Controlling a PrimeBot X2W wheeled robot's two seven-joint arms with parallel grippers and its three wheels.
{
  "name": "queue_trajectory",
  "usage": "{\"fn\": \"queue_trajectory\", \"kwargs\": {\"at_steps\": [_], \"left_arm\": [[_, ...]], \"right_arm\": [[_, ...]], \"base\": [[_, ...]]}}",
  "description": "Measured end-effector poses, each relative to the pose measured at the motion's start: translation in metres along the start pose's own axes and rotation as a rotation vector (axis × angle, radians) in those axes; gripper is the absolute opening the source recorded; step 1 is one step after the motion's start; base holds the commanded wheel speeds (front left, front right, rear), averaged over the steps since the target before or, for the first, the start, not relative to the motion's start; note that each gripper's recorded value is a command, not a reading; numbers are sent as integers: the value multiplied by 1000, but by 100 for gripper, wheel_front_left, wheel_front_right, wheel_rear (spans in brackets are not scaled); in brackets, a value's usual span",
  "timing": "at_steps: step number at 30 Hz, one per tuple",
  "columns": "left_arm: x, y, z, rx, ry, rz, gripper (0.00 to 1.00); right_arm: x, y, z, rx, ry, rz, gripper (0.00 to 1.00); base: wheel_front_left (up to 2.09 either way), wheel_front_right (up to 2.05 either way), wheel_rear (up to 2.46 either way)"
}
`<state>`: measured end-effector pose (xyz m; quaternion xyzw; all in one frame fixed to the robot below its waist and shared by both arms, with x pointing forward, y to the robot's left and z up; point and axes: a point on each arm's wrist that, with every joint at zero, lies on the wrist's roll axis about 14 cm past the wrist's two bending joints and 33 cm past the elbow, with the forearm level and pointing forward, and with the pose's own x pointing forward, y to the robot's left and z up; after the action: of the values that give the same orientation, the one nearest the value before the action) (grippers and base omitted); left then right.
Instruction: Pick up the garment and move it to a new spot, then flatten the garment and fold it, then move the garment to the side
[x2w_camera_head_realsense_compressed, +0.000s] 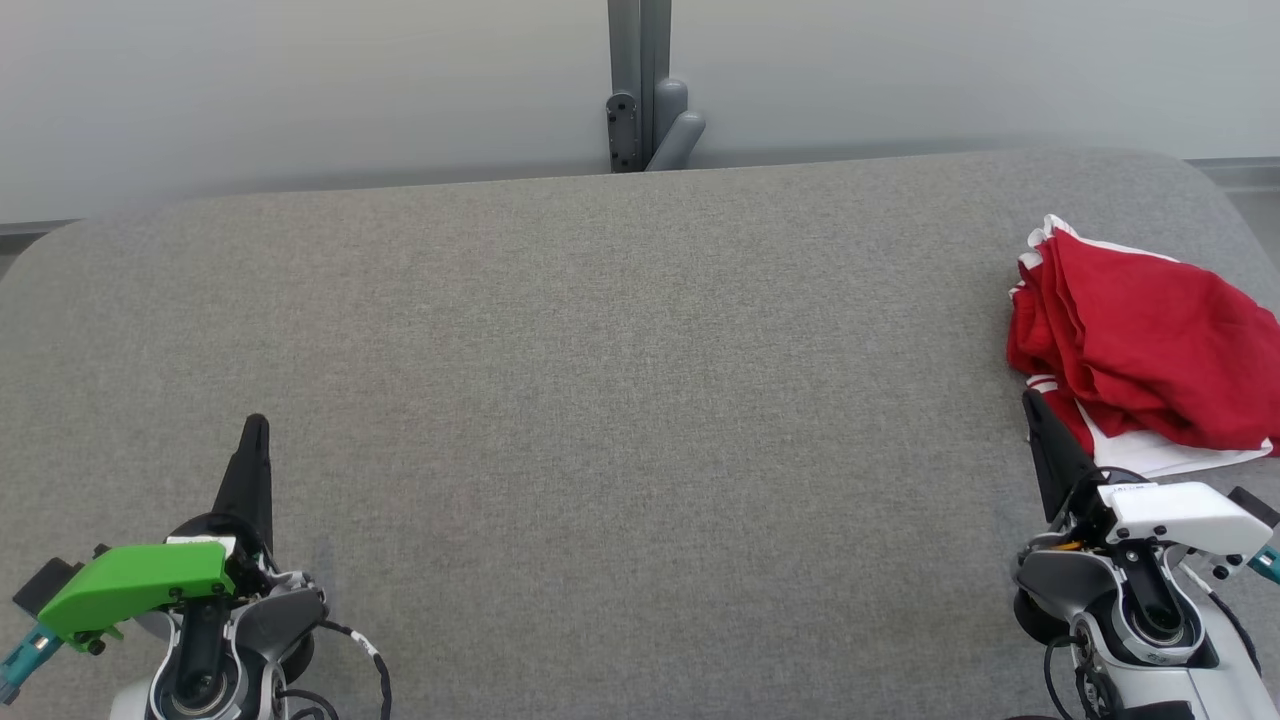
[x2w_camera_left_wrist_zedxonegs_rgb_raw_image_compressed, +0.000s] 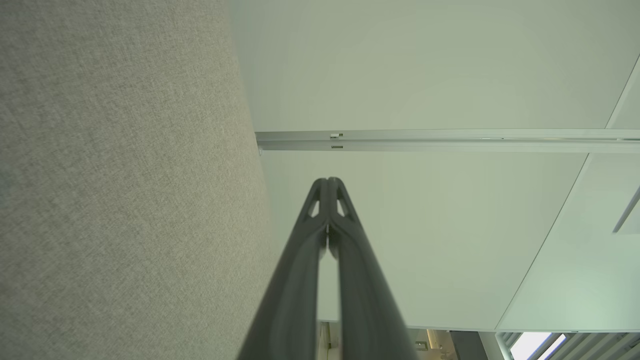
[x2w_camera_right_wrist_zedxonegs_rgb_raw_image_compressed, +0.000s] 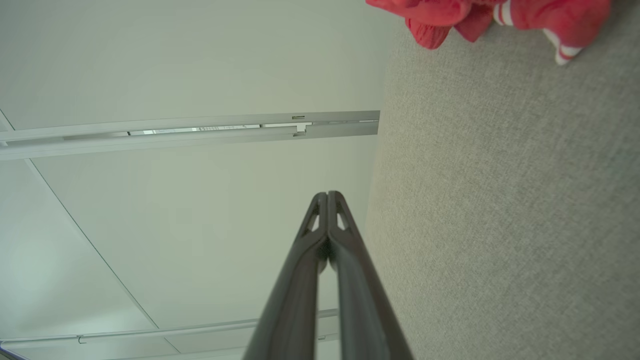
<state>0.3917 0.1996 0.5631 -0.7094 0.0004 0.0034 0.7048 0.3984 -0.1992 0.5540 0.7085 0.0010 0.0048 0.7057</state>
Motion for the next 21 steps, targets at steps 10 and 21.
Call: {"fn": "queue_trajectory", "kwargs": {"at_steps": [10,21], "left_arm": [[0,0,0,0,0,0,0],[0,0,0,0,0,0,0]], "right_arm": [[0,0,0,0,0,0,0],[0,0,0,-1,0,0,0]], "base": [[0,0,0],[0,0,0]]}}
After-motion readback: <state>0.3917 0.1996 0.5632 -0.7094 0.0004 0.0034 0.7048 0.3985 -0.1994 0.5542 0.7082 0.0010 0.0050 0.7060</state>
